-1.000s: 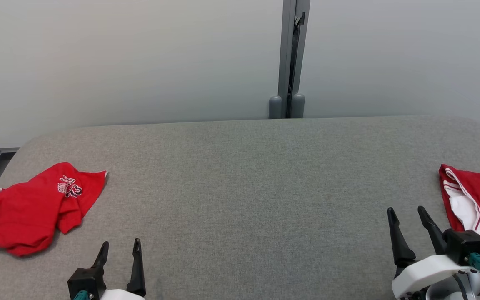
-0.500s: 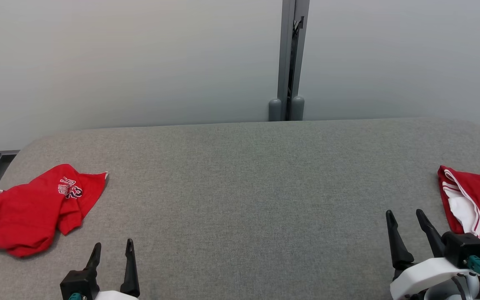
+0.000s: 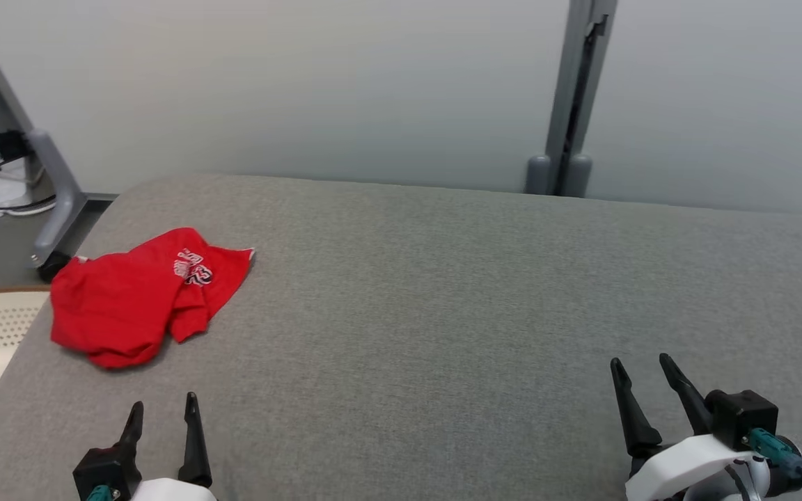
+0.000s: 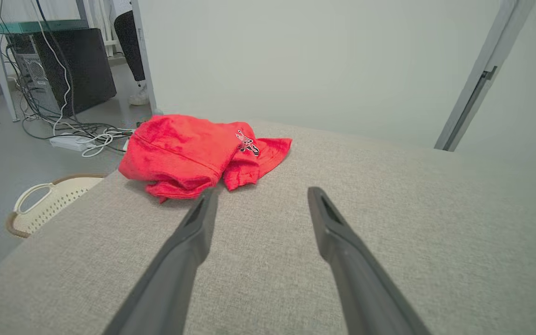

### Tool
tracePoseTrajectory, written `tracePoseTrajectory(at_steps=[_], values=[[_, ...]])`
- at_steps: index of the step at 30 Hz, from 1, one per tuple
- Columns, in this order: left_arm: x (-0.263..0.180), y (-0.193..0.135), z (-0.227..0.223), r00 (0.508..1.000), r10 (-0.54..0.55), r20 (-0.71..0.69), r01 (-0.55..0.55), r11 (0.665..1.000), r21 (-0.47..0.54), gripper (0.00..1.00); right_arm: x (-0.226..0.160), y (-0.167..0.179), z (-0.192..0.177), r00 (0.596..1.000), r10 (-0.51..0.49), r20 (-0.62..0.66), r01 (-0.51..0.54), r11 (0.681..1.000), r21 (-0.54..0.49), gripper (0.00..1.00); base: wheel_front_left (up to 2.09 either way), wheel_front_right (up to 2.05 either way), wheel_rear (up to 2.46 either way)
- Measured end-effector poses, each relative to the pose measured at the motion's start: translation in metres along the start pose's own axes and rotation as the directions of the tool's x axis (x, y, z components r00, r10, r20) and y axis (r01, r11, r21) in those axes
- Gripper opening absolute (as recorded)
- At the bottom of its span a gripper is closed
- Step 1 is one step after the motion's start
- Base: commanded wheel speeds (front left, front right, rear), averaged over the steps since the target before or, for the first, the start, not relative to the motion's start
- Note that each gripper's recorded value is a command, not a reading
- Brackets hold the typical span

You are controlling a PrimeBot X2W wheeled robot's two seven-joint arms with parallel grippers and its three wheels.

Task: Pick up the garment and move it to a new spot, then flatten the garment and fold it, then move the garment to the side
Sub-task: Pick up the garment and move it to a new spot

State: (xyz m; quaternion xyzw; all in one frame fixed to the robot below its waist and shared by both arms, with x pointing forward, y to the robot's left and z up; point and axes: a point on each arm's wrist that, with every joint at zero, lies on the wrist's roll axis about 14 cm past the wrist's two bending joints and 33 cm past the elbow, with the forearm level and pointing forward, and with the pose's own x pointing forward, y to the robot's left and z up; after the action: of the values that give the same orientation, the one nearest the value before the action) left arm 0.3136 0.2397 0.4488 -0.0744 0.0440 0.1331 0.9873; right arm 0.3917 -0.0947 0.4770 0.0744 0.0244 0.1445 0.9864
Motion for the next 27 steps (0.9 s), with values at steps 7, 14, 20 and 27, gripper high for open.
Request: tracePoseTrajectory(at_steps=[7, 14, 20, 27], values=[[-0.025, 0.058, 0.001, 0.986, 0.168, 0.012, -0.168, 0.986, -0.004, 1.0, 0.024, 0.058, -0.011, 0.984, 0.174, -0.036, -0.173, 0.985, 0.005, 1.0, 0.0, 0.0, 0.0], [-0.061, 0.114, 0.0, 0.94, 0.34, 0.016, -0.339, 0.94, -0.022, 1.0, 0.04, 0.118, -0.021, 0.936, 0.344, -0.067, -0.344, 0.939, 0.014, 1.0, 0.0, 0.0, 0.0], [-0.087, 0.141, -0.014, 0.904, 0.427, -0.027, -0.428, 0.903, -0.049, 1.0, 0.047, 0.147, -0.031, 0.901, 0.423, -0.093, -0.423, 0.906, 0.015, 1.0, 0.0, 0.0, 0.0], [-0.064, 0.131, -0.021, 0.924, 0.376, -0.071, -0.381, 0.921, -0.078, 1.0, 0.056, 0.131, -0.037, 0.915, 0.39, -0.108, -0.393, 0.92, -0.01, 1.0, 0.0, 0.0, 0.0]])
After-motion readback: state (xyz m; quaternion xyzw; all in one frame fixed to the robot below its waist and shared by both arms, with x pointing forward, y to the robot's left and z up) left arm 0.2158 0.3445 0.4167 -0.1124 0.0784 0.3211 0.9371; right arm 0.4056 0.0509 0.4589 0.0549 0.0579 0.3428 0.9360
